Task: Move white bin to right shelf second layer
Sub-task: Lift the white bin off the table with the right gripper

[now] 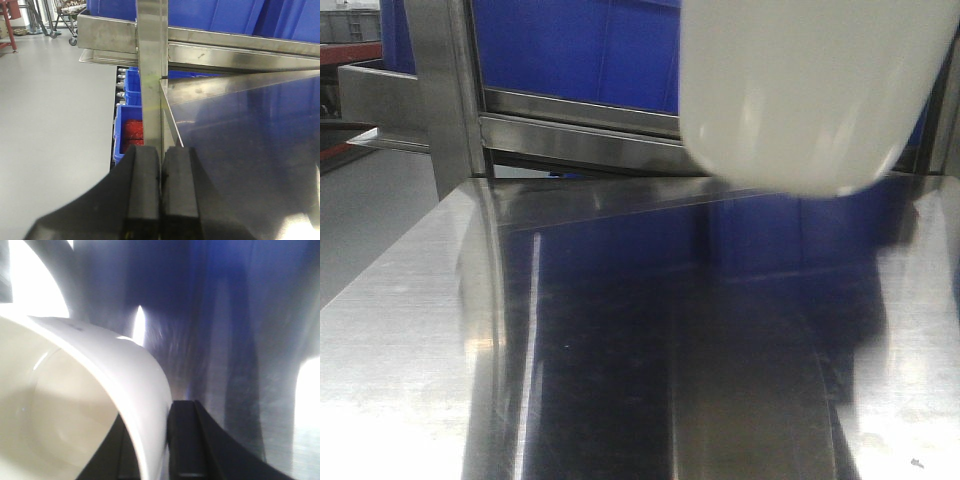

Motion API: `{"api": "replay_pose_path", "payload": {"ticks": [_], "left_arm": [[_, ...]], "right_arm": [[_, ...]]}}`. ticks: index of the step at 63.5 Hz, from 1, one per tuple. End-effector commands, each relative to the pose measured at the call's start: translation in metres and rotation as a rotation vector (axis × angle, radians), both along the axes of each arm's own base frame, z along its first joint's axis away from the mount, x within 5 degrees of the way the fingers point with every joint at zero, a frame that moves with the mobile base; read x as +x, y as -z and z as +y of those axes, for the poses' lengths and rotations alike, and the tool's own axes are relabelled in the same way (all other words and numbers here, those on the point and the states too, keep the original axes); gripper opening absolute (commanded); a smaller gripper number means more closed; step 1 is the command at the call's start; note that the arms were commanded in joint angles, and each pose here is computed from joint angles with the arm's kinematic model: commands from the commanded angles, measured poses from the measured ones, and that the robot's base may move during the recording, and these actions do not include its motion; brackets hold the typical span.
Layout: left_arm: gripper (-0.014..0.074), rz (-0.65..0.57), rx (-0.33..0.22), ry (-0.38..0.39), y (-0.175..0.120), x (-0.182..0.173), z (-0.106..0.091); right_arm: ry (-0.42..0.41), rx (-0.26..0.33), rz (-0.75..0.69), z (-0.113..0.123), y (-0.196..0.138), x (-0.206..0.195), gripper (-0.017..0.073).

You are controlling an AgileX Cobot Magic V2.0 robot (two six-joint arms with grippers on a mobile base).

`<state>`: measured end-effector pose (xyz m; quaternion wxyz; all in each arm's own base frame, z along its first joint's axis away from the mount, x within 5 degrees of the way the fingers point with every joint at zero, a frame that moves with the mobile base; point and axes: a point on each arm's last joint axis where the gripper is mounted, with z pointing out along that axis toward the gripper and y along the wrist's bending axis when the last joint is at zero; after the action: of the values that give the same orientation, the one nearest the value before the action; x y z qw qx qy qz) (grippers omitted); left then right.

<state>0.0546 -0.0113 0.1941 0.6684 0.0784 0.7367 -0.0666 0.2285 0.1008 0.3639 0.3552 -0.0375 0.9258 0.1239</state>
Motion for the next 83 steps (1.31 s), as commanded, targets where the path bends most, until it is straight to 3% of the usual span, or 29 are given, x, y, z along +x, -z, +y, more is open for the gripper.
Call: {"api": "replay_pose_path", "payload": {"ticks": [1, 10, 27, 36, 83], "left_arm": [[0.0085, -0.071, -0.019, 0.003, 0.001, 0.000, 0.000], [0.0085, -0.071, -0.019, 0.003, 0.001, 0.000, 0.000], [0.0085, -0.071, -0.019, 0.003, 0.001, 0.000, 0.000], [0.0085, -0.071, -0.019, 0.003, 0.001, 0.000, 0.000], [0.0085, -0.071, -0.019, 0.003, 0.001, 0.000, 0.000]], "right_arm": [[-0.004, 0.052, -0.177, -0.013, -0.034, -0.025, 0.0055], [-0.005, 0.082, -0.263, -0.029, -0.032, -0.060, 0.0055], [-0.007, 0.147, -0.439, -0.052, 0.001, -0.107, 0.0055], [-0.011, 0.169, -0.486, -0.054, 0.003, -0.113, 0.0055], [-0.011, 0.169, -0.485, -0.054, 0.004, -0.113, 0.0055]]}}
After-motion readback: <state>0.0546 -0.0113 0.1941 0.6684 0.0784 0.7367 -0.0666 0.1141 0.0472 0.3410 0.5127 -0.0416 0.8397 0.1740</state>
